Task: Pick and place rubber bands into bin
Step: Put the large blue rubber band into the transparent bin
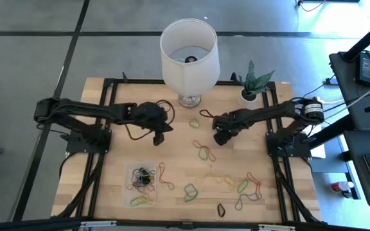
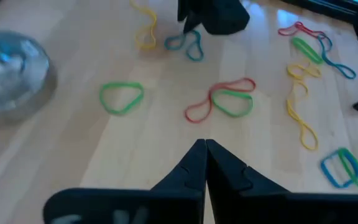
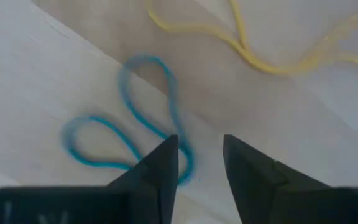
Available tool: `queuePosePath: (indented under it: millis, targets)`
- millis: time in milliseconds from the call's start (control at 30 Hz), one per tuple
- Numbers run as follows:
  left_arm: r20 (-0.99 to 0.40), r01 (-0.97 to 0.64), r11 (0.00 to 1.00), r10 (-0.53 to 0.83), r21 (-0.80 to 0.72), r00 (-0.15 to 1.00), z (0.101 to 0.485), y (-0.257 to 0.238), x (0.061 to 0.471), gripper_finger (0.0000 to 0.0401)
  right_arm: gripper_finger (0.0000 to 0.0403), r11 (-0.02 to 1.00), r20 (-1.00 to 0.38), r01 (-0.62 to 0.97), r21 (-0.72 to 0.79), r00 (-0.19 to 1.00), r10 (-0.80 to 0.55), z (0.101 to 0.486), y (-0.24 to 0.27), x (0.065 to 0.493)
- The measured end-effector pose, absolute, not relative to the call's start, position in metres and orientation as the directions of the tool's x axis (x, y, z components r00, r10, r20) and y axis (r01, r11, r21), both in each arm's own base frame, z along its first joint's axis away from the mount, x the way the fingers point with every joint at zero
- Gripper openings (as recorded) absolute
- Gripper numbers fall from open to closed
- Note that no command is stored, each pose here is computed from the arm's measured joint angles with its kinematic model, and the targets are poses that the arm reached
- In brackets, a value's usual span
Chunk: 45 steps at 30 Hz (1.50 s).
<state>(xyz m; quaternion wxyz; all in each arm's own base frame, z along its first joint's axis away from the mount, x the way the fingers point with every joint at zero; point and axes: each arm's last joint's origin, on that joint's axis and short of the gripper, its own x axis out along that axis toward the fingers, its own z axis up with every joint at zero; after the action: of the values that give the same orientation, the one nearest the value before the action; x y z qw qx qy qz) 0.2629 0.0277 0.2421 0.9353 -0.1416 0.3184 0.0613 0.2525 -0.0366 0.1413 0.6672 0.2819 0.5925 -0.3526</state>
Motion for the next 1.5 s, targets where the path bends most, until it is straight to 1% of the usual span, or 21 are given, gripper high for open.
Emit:
queuePosePath:
  millis: [200,267,333,433,467,500,633,767,867,933,1033,1133,1233,1400,1500]
  targets:
    - [-0.617,-0.247,0.922,0.011,-0.299,0.787,0.236,0.023,0.255,0.0004,0.013,0.637,-0.994,0.77,-0.021,0.052,-0.096,0.124,-0.034,0.245]
    - [-0.622,-0.236,0.926,0.001,-0.296,0.783,0.234,0.02,0.254,0.0005,0.0118,0.645,-0.993,0.763,-0.028,0.054,-0.107,0.122,-0.031,0.243]
    - [-0.624,-0.204,0.941,-0.01,-0.271,0.782,0.234,0.016,0.254,0.0003,0.0092,0.664,-0.993,0.747,-0.033,0.052,-0.107,0.123,-0.027,0.243]
    - [-0.624,-0.133,0.969,-0.025,-0.207,0.781,0.234,0.011,0.255,0.0002,0.0032,0.7,-0.989,0.712,-0.043,0.068,-0.13,0.124,-0.019,0.242]
    - [-0.623,-0.112,0.976,-0.03,-0.188,0.781,0.234,0.009,0.255,0.0002,0.0017,0.709,-0.987,0.704,-0.05,0.074,-0.143,0.125,-0.016,0.242]
    - [-0.624,-0.092,0.98,-0.039,-0.176,0.781,0.234,0.007,0.255,0.0003,0.0011,0.716,-0.985,0.696,-0.054,0.08,-0.153,0.126,-0.014,0.242]
    - [-0.616,-0.06,0.98,-0.07,-0.188,0.784,0.234,-0.002,0.256,0.0002,0.0011,0.741,-0.979,0.671,-0.029,0.129,-0.155,0.131,-0.005,0.242]
    - [-0.617,-0.075,0.968,-0.092,-0.24,0.781,0.234,-0.01,0.255,0.0003,0.0003,0.772,-0.978,0.634,0.047,0.188,-0.095,0.139,0.009,0.243]
    - [-0.617,-0.07,0.966,-0.103,-0.25,0.78,0.234,-0.013,0.255,0.0003,0.0003,0.769,-0.969,0.635,0.076,0.23,-0.094,0.147,0.019,0.241]
    - [-0.618,-0.065,0.969,-0.101,-0.24,0.78,0.234,-0.015,0.255,0.0002,0.0002,0.764,-0.957,0.636,0.107,0.274,-0.094,0.154,0.028,0.239]
    - [-0.619,-0.053,0.968,-0.113,-0.244,0.777,0.234,-0.018,0.255,0.0002,0.0002,0.759,-0.931,0.622,0.193,0.36,-0.059,0.166,0.045,0.238]
    - [-0.632,0.004,0.98,-0.132,-0.199,0.764,0.233,-0.023,0.253,0.0002,0.0002,0.744,-0.889,0.614,0.264,0.454,-0.06,0.182,0.061,0.237]
    - [-0.633,0.071,0.988,-0.144,-0.139,0.761,0.232,-0.026,0.25,0.0001,0.0001,0.725,-0.855,0.618,0.303,0.512,-0.079,0.203,0.081,0.242]
    - [-0.609,0.111,0.99,-0.141,-0.087,0.78,0.225,-0.022,0.226,0.0002,0.0001,0.708,-0.803,0.64,0.299,0.569,-0.176,0.231,0.111,0.271]
    - [-0.582,0.106,0.991,-0.132,-0.079,0.802,0.221,-0.018,0.205,0.0002,0.0001,0.713,-0.788,0.63,0.307,0.589,-0.181,0.241,0.127,0.304]
